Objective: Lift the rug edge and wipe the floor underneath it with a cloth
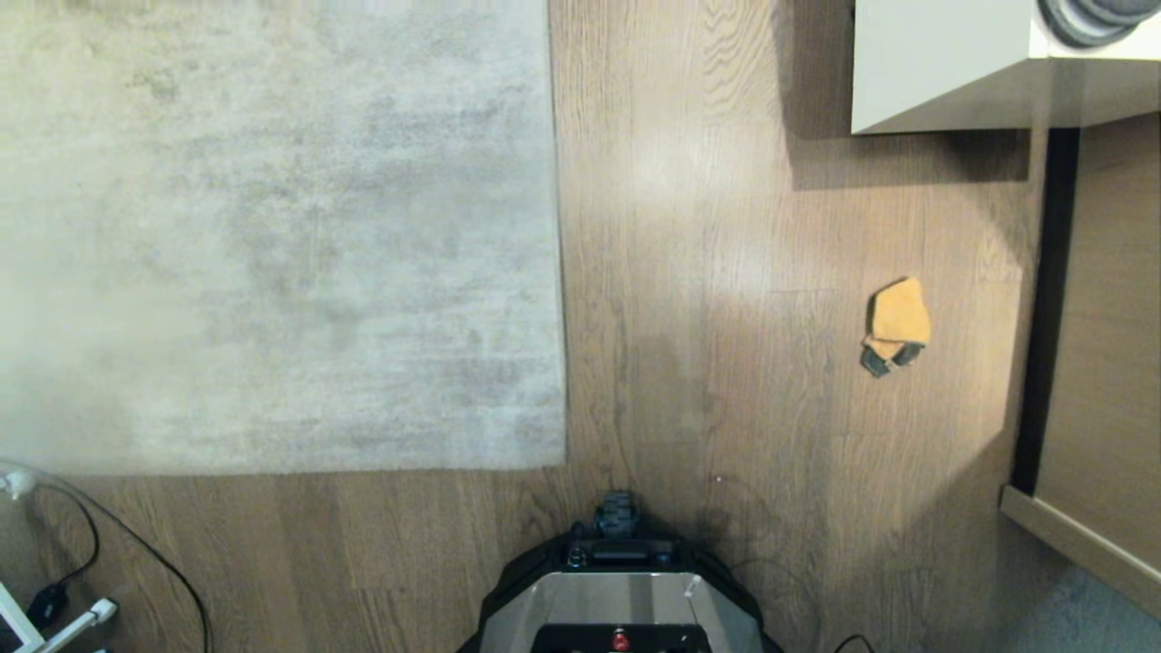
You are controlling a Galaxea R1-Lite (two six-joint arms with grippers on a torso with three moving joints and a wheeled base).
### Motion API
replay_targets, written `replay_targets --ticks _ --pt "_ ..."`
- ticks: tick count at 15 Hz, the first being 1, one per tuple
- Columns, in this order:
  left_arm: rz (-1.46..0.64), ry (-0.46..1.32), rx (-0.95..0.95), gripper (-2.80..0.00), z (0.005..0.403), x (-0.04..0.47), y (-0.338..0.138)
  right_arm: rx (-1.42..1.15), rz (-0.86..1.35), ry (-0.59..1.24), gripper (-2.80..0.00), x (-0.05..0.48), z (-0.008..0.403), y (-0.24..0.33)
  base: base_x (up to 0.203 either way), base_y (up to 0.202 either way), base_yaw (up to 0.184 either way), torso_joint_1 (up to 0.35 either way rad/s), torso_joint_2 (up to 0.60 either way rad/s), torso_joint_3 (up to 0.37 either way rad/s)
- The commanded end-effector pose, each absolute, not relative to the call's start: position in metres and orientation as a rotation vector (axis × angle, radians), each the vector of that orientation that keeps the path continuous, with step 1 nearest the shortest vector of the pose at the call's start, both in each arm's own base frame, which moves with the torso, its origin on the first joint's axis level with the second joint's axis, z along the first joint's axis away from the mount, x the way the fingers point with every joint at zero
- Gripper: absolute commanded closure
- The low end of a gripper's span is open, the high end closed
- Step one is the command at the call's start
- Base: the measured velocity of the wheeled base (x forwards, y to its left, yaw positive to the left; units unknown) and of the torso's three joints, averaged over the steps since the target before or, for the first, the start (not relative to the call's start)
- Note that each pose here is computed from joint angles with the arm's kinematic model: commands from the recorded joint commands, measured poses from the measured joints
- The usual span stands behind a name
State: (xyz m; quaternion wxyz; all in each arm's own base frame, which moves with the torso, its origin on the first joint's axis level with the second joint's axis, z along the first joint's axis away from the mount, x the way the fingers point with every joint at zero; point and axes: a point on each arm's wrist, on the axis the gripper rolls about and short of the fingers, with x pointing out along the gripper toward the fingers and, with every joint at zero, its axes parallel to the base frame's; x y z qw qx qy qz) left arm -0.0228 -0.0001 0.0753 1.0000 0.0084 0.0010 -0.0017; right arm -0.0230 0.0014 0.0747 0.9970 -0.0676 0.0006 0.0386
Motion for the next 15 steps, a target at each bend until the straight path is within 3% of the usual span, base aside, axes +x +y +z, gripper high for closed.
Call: replay_targets --ticks 1,15 --pt "-0.003 0.002 0.017 0.0 0.0753 -0.0228 -0.0001 -0.136 0.079 0.002 0.0 -0.0229 0.0747 0.0014 0.0 0.0 0.0 0.006 0.0 0.181" --pt "-0.003 0.002 0.015 0.0 0.0753 -0.0228 -0.0001 -0.136 0.079 0.002 0.0 -0.0229 0.0747 0.0014 0.0 0.0 0.0 0.002 0.0 0.201"
